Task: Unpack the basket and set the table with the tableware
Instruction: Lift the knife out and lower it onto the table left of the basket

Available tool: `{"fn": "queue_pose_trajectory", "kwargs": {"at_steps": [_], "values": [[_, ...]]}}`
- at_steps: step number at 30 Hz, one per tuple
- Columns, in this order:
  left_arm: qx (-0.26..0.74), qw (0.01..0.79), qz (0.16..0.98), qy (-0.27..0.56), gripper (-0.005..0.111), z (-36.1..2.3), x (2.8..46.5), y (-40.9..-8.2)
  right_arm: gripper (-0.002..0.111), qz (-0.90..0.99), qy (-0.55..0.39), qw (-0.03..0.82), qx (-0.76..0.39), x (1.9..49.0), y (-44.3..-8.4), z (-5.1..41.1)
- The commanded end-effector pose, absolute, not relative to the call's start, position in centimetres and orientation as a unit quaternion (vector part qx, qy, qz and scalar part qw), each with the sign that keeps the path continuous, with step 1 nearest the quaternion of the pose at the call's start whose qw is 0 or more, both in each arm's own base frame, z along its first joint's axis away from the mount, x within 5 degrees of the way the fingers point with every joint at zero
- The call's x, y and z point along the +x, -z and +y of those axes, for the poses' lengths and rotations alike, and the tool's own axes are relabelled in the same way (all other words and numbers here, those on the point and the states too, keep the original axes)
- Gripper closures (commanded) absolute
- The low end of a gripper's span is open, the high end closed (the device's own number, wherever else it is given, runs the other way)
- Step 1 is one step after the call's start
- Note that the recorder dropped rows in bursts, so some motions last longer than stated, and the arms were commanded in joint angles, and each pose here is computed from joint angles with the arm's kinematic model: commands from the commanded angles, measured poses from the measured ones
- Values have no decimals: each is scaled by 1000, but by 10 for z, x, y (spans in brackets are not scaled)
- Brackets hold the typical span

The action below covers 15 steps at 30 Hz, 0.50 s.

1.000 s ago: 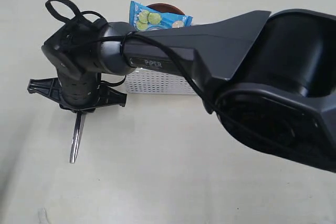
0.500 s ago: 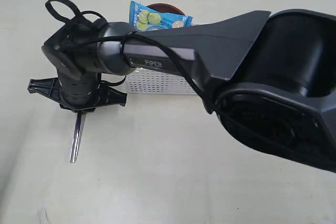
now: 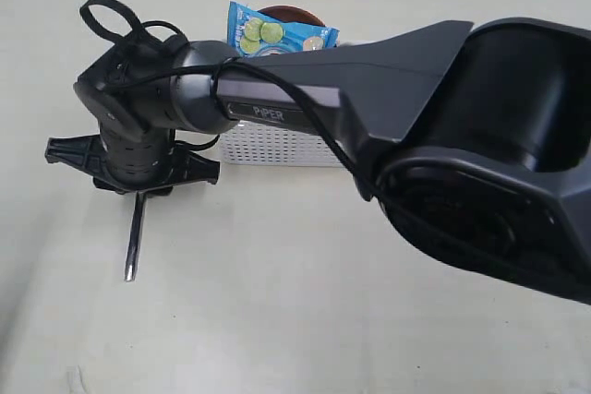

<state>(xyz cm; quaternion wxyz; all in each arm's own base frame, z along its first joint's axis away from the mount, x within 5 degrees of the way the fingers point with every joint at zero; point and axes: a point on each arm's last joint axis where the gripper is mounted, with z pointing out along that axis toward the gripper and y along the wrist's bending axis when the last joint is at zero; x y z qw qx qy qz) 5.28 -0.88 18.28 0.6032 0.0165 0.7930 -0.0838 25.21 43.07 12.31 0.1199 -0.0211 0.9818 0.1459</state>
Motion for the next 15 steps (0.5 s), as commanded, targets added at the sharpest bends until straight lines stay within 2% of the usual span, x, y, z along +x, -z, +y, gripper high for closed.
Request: {"fn": "queue_pose_trajectory", "kwargs": {"at_steps": [1, 6, 15], "values": [[20, 604, 792, 84, 107, -9, 53, -182, 73, 986, -116, 116, -31, 252, -122, 425], [20, 604, 792, 84, 107, -9, 53, -182, 73, 991, -101, 85, -25, 247, -120, 422], [20, 604, 792, 84, 107, -9, 53, -182, 73, 988, -134, 50, -50, 239, -120, 429]]}}
